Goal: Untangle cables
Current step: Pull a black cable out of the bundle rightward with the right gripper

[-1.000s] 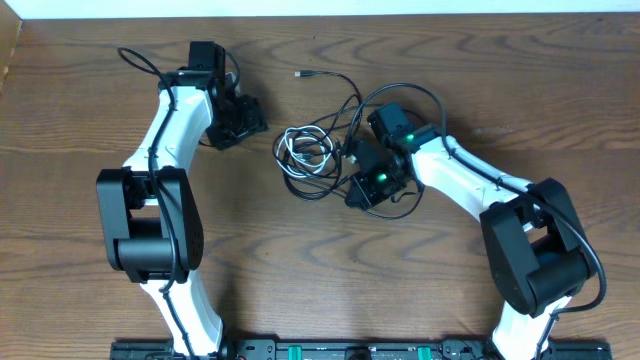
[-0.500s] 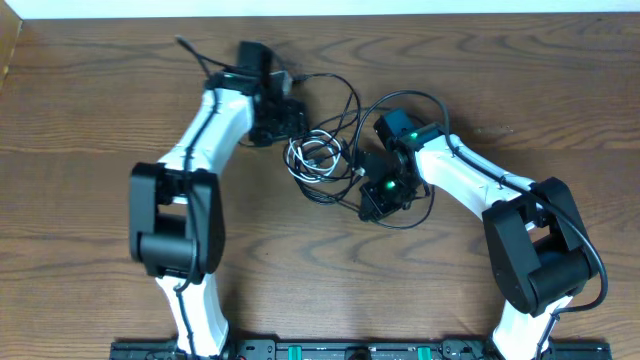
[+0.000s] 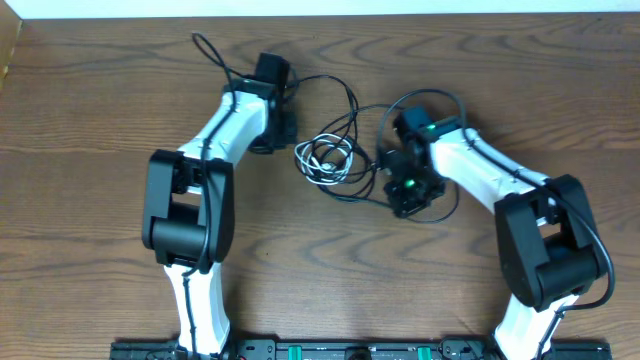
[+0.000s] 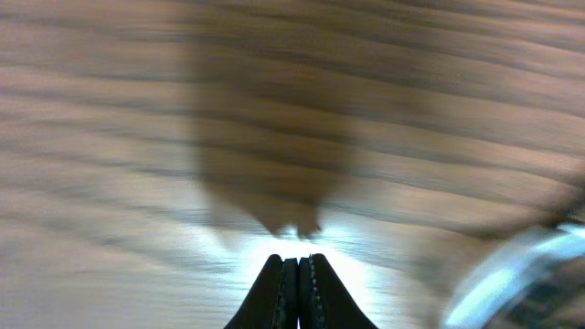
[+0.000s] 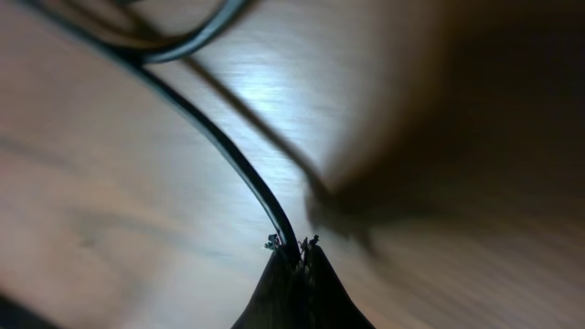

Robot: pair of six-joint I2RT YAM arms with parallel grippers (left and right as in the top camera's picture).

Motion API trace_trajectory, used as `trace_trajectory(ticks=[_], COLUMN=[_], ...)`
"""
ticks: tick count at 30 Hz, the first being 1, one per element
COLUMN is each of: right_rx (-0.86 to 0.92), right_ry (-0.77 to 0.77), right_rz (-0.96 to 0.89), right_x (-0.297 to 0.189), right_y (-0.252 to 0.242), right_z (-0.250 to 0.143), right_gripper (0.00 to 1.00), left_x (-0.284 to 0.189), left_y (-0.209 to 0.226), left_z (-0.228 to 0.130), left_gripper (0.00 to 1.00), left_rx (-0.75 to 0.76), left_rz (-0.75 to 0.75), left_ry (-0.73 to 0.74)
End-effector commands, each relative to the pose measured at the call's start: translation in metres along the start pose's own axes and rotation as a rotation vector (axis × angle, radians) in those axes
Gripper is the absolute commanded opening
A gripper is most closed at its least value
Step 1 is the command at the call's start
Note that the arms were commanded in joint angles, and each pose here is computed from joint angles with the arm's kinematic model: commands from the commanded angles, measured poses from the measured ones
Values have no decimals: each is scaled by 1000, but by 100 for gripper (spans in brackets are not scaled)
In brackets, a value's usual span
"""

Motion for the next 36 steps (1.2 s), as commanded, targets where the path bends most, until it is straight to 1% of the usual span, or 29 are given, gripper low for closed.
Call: trace_trajectory(ticks=[1, 3, 5, 6, 7, 8, 9, 10, 13, 15, 17, 22, 25, 28, 30, 31, 32, 33, 34, 36], right_rx=[119, 146, 163, 160, 150, 144, 142, 141, 140, 136, 132, 127, 125, 111, 112, 113, 113, 115, 117, 121], right_ry=[-33, -49, -66, -72, -76, -78, -79, -82, -82, -86, -99, -117, -124, -118, -119, -120, -119, -115, -110, -100], right_rz=[-134, -121, -84, -61, -43, -32, -32, -33, -33, -35, -41, -45, -47, -46, -49, -51, -62, -85, -111, -170], right_x=[-16, -19, -20, -21, -21, -21, -21, -21, -21, -21, -21, -22, -22, -22, -22, -22, -22, -22, -22, -23], right_y=[-37, -45, -49, -49, -48, -48, -48, -48, -48, -48, -49, -50, -50, -50, -51, -51, -52, -54, -57, -63], right_z=[-3, -3, -3, -3, -2, -2, -2, -2, -1, -1, 2, 5, 6, 5, 5, 5, 5, 5, 4, 3], right_gripper=[1, 1, 1, 1, 1, 1, 1, 1, 1, 1, 1, 1, 1, 1, 1, 1, 1, 1, 1, 1], left_x=[2, 2, 2, 2, 0, -1, -2, -4, -5, -5, -6, -7, -2, 8, 18, 25, 30, 35, 38, 39], left_y=[38, 46, 41, 36, 30, 25, 19, 7, -12, -25, -45, -70, -74, -80, -84, -85, -84, -81, -77, -65], left_z=[6, 6, 6, 6, 6, 6, 6, 3, -3, -7, -15, -20, -22, -28, -33, -36, -38, -39, -38, -34], left_gripper=[7, 8, 9, 17, 29, 44, 54, 61, 62, 63, 63, 63, 63, 63, 61, 53, 39, 20, 8, 8], left_rx=[-117, -149, -138, -122, -103, -94, -90, -75, -46, -59, -64, -63, -112, -104, -94, -89, -86, -86, -88, -103], left_rz=[107, 74, -48, -125, -193, -246, -290, -346, -362, -364, -367, -357, -279, -263, -245, -229, -210, -182, -145, -93], left_ry=[-8, 9, 37, 49, 58, 63, 70, 86, 100, 115, 132, 114, 94, 115, 137, 147, 151, 152, 146, 127])
Point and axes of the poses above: each gripper's point midway between its finger pads, its own x axis out along the fingers, its own y axis along the line the jaws close on, z = x × y, the point moved 7 cm from there along -x, back along the fingers
